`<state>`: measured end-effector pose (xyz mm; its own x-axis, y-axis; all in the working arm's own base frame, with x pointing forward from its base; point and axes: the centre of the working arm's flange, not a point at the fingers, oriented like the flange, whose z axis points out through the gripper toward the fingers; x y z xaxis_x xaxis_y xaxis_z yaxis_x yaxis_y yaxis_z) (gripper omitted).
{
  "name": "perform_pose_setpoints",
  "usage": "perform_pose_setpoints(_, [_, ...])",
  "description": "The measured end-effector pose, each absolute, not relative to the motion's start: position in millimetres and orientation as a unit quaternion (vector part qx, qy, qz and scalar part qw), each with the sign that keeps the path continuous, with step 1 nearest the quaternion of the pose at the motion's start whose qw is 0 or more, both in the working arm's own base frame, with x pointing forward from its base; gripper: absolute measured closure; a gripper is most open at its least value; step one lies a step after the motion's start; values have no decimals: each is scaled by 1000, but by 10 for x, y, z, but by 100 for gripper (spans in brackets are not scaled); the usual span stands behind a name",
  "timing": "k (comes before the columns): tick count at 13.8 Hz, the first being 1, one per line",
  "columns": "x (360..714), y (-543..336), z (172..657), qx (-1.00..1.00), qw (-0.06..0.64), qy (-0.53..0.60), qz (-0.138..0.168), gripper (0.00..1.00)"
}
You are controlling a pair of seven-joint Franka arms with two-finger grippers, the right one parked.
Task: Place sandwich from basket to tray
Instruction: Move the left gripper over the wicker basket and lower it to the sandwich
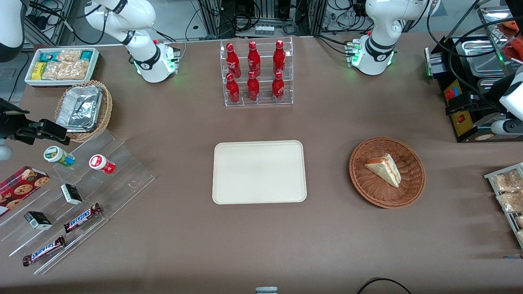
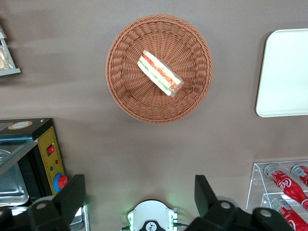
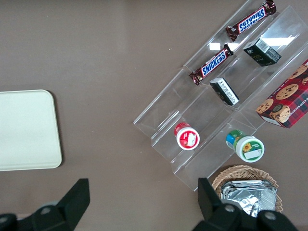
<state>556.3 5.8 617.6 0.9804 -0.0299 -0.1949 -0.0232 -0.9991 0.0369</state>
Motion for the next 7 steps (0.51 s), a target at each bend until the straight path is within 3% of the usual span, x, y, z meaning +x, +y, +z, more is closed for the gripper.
perform_pose_setpoints(4, [5601, 124, 6137, 996, -5, -9, -93, 0])
perform_pose_setpoints(7, [5783, 156, 5750, 995, -14, 18, -98, 0])
